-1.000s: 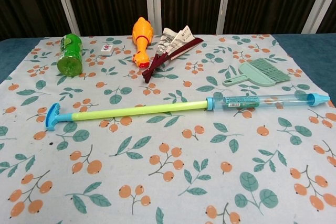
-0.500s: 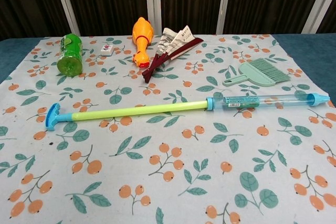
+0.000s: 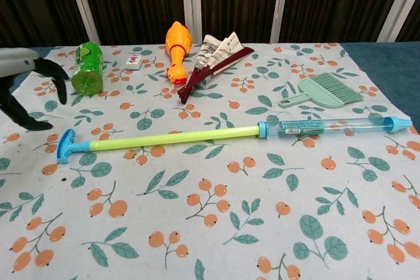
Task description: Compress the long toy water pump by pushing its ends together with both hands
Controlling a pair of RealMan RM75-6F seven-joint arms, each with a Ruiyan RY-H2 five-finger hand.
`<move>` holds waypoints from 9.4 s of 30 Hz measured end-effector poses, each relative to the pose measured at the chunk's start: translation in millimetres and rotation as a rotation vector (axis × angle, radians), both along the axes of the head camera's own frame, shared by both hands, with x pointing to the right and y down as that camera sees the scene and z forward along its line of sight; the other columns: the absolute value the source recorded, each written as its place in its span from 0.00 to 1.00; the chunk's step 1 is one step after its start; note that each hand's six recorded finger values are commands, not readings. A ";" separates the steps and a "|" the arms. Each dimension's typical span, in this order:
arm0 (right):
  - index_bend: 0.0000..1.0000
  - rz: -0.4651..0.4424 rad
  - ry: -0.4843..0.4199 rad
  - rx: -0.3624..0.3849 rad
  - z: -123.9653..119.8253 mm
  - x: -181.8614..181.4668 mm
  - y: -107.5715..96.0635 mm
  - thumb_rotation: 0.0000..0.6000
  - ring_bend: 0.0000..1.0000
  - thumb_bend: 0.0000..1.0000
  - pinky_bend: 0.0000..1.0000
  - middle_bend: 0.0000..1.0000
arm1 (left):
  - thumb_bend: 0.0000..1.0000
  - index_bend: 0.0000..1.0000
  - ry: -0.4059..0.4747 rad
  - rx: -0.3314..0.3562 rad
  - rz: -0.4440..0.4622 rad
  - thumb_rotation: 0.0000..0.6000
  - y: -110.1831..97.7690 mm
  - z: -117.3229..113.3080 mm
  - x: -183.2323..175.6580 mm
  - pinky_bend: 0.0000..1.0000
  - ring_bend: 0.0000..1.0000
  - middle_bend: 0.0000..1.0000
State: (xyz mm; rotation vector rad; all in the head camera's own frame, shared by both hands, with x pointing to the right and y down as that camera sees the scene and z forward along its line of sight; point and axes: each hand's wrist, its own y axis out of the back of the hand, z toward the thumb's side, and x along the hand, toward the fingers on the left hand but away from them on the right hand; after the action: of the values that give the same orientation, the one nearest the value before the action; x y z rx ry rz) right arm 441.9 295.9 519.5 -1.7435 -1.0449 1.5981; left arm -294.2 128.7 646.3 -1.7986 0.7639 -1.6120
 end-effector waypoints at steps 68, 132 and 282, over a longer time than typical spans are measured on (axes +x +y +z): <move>0.00 0.016 -0.074 -0.007 3.8 -10.6 -12.1 1.00 0.00 0.33 0.00 0.00 | 0.51 0.57 -0.111 -0.059 0.026 1.00 12.1 55.8 44.4 0.05 0.00 0.17; 0.38 -0.063 0.224 -0.210 181.8 -119.4 -150.5 1.00 0.00 0.33 0.00 0.00 | 0.51 0.60 -0.131 -0.037 0.094 1.00 -2.3 17.1 30.7 0.05 0.00 0.17; 0.00 -0.086 -0.018 -0.108 83.8 -136.5 -115.0 1.00 0.00 0.35 0.00 0.00 | 0.24 0.05 0.177 0.110 0.019 1.00 37.5 -60.9 13.3 0.02 0.00 0.00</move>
State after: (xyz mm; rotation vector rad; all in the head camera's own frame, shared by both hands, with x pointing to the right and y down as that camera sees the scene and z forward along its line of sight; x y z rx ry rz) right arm 305.3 180.8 603.3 -1.8506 -0.8943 1.6145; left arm -280.9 166.3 585.4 -1.8795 0.8949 -1.3839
